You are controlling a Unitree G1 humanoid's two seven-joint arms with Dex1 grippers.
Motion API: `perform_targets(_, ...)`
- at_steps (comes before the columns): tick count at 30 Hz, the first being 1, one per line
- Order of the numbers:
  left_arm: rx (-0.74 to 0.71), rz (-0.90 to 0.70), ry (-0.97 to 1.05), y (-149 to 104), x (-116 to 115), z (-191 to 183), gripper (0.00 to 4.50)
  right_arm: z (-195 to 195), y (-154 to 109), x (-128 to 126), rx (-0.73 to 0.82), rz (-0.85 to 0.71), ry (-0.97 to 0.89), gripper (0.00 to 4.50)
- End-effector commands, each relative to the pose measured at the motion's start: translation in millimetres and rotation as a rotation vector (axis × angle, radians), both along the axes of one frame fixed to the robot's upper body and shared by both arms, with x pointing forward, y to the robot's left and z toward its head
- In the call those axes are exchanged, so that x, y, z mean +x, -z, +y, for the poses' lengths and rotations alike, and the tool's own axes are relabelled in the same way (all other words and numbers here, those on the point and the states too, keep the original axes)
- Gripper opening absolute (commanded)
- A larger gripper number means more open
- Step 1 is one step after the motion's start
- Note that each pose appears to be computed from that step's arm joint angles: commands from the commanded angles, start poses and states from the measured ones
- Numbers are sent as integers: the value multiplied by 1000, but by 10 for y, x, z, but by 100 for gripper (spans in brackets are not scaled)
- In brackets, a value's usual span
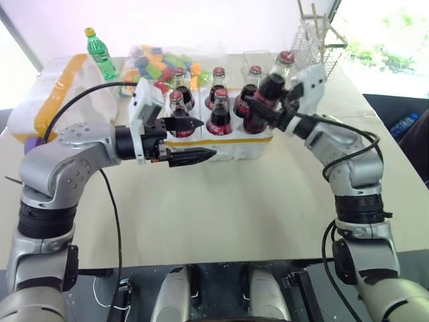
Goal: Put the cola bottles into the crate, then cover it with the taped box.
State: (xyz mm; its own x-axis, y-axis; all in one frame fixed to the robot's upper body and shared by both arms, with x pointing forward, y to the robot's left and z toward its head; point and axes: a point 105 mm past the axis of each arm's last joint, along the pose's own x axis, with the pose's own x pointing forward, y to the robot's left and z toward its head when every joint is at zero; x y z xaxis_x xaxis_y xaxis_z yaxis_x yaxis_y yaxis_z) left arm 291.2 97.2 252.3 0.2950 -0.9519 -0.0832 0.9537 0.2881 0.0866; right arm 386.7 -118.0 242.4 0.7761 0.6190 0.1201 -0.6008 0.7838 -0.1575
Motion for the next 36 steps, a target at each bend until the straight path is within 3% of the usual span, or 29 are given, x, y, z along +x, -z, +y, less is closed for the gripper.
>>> perform_targets(1,-8,-64,-3,-121,-61,38,450,0,-139,-14,-8,-85,1,273)
perform_targets(12,-11,-67,-16,-126,-53,52,450,73,411,236,-106,34,23,273)
perform_targets(14,-9,-68,-21,-129,-52,62,450,46,463,268,-120,48,35,376)
perform_targets(16,-6,-68,-33,-128,-50,88,450,28,459,281,-117,49,42,448)
perform_targets(21,15,-68,-117,-105,-50,269,450,-4,279,170,-117,-1,22,448)
perform_targets(28,139,-130,-371,-255,-131,794,450,-410,-229,-284,-133,-72,-58,448)
perform_targets(31,268,-99,-532,-264,-186,1110,450,-727,-356,-411,-203,-65,-26,448)
perform_targets(34,455,-21,-835,-237,-189,1600,450,-1094,-409,-439,-227,-4,49,448)
perform_targets(36,473,-1,-999,-359,-219,1817,450,-1181,-453,-536,-237,16,10,448)
